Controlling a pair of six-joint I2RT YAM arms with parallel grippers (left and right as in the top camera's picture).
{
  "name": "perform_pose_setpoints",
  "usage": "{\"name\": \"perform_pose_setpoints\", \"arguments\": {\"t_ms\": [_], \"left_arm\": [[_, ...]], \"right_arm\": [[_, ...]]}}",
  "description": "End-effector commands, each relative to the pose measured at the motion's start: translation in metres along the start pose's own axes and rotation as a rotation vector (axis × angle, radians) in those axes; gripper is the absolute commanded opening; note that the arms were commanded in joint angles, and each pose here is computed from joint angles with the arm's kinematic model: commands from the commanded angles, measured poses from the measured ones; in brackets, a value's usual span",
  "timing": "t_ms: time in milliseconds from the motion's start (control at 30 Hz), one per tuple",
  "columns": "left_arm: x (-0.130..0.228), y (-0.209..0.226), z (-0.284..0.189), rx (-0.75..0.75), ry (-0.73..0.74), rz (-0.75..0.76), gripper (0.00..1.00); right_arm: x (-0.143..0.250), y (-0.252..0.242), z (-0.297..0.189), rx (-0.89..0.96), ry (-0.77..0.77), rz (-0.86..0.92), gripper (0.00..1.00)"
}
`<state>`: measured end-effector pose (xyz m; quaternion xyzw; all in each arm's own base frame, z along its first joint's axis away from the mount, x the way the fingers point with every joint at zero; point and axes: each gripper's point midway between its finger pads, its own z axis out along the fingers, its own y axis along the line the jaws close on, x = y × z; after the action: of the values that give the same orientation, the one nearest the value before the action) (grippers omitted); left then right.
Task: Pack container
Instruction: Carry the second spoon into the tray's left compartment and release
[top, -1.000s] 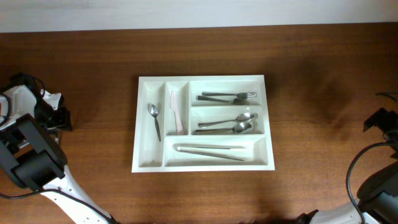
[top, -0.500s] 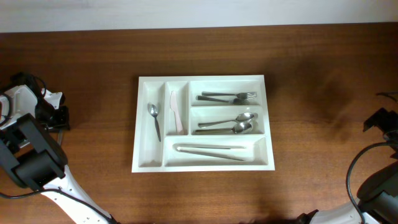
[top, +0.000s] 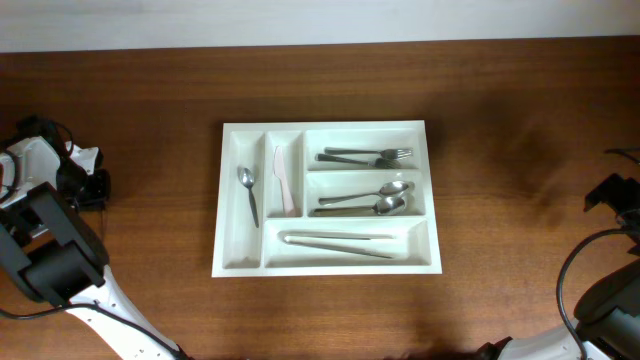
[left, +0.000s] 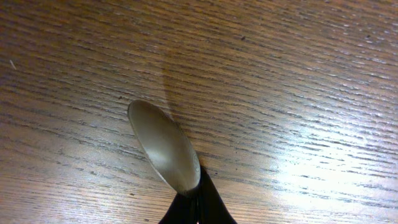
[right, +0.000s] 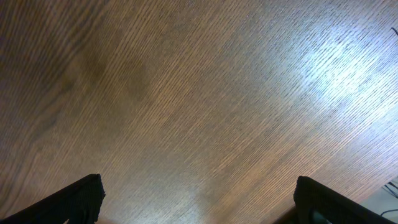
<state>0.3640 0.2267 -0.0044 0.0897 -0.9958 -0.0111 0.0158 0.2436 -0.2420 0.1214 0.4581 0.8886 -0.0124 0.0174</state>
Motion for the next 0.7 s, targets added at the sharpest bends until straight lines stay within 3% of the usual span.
{"name": "perform_pose_setpoints", "arguments": {"t_ms": [0, 233, 467, 667], "left_arm": [[0.015, -0.006, 0.032, 0.020, 0.088, -0.059, 0.02], [-0.019, -0.039, -0.008, 0.109, 0.013, -0.016, 0.02], [-0.062, -0.104, -0.086, 0.260, -0.117, 0.025, 0.02], [-0.078, -0.153, -0.153, 0.272, -0.215, 0.131, 0.02]], "right_arm": [[0.002, 0.001, 0.003, -0.001, 0.010, -0.002, 0.99], [0.002, 0.001, 0.003, -0.001, 0.010, -0.002, 0.99], [0.002, 0.001, 0.003, -0.001, 0.010, -0.002, 0.99], [0.002, 0.001, 0.003, -0.001, 0.010, -0.002, 0.99]]}}
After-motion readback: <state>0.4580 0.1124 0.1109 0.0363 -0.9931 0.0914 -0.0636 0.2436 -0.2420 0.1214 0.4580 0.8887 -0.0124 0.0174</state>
